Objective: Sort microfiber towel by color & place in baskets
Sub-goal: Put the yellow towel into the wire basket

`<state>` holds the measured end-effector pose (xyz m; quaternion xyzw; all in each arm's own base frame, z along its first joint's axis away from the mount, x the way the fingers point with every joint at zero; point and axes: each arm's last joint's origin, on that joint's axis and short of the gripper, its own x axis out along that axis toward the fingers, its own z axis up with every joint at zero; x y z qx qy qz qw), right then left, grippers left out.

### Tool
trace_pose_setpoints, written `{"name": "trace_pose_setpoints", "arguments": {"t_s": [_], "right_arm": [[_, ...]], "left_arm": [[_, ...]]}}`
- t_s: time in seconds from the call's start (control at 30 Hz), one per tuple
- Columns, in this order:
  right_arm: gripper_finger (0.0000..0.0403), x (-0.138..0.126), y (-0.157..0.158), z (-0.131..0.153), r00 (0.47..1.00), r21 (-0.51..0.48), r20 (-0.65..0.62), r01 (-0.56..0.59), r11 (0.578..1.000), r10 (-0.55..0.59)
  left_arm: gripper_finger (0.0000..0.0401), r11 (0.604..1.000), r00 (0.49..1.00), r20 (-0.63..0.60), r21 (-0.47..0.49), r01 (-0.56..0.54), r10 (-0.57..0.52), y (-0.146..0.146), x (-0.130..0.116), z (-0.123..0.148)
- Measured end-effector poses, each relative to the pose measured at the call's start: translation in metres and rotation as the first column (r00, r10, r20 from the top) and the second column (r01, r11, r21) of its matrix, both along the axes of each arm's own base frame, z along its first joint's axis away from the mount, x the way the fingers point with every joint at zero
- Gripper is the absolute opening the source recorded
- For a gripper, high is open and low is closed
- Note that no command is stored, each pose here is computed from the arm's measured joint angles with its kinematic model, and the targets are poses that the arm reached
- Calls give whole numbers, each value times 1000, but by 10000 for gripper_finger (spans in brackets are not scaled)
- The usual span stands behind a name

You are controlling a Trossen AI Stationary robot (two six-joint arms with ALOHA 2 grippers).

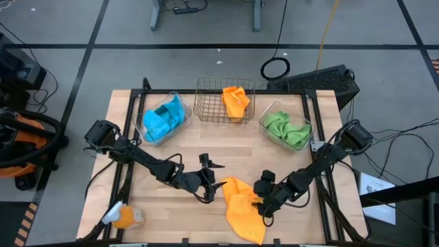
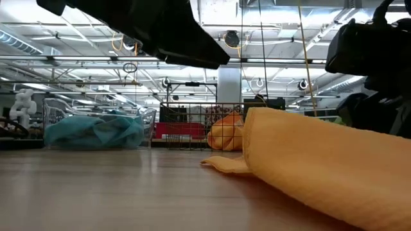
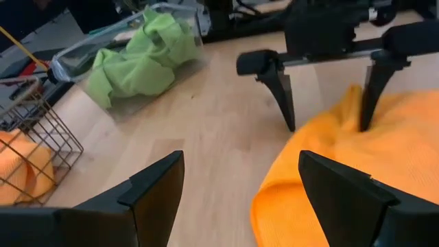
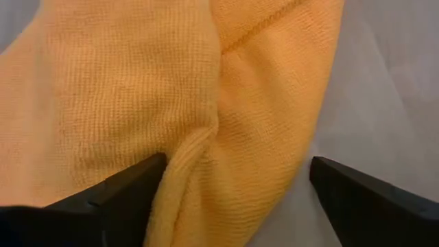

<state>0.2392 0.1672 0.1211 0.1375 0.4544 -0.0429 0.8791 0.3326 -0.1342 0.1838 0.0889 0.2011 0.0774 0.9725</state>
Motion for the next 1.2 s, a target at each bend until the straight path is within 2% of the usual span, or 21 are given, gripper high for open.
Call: {"name": "trace_pose_setpoints", "arguments": {"t_s": [0.13,0.27,0.5,0.67,0.73,0.83,1.07,1.2], "right_arm": [[337,2,1,-8,1000,-37,-10,-3,999,3],[286,2,0,-10,1000,-53,-17,-11,999,11],[138,4,-1,-9,1000,-81,10,-22,996,23],[22,10,-1,-7,994,-106,42,-100,989,105],[13,12,-1,-2,984,-130,35,-168,977,173],[23,20,-4,12,971,-167,43,-227,959,237],[7,29,-18,54,947,-258,100,-273,927,306],[6,31,-24,75,936,-305,135,-273,912,325]], "left_arm": [[293,1000,1000,-9,3,0,0,0,1,-3],[293,1000,1000,-16,5,0,0,0,1,-5],[293,1000,1000,-1,-2,0,0,0,2,-3],[293,1000,1000,6,-7,5,-5,0,2,-3],[293,1000,1000,19,-13,4,-4,0,3,-1],[293,1000,999,42,-23,-2,3,2,4,1],[293,998,994,108,-56,-15,21,7,9,7],[293,994,987,161,-105,2,15,6,11,12]]}}
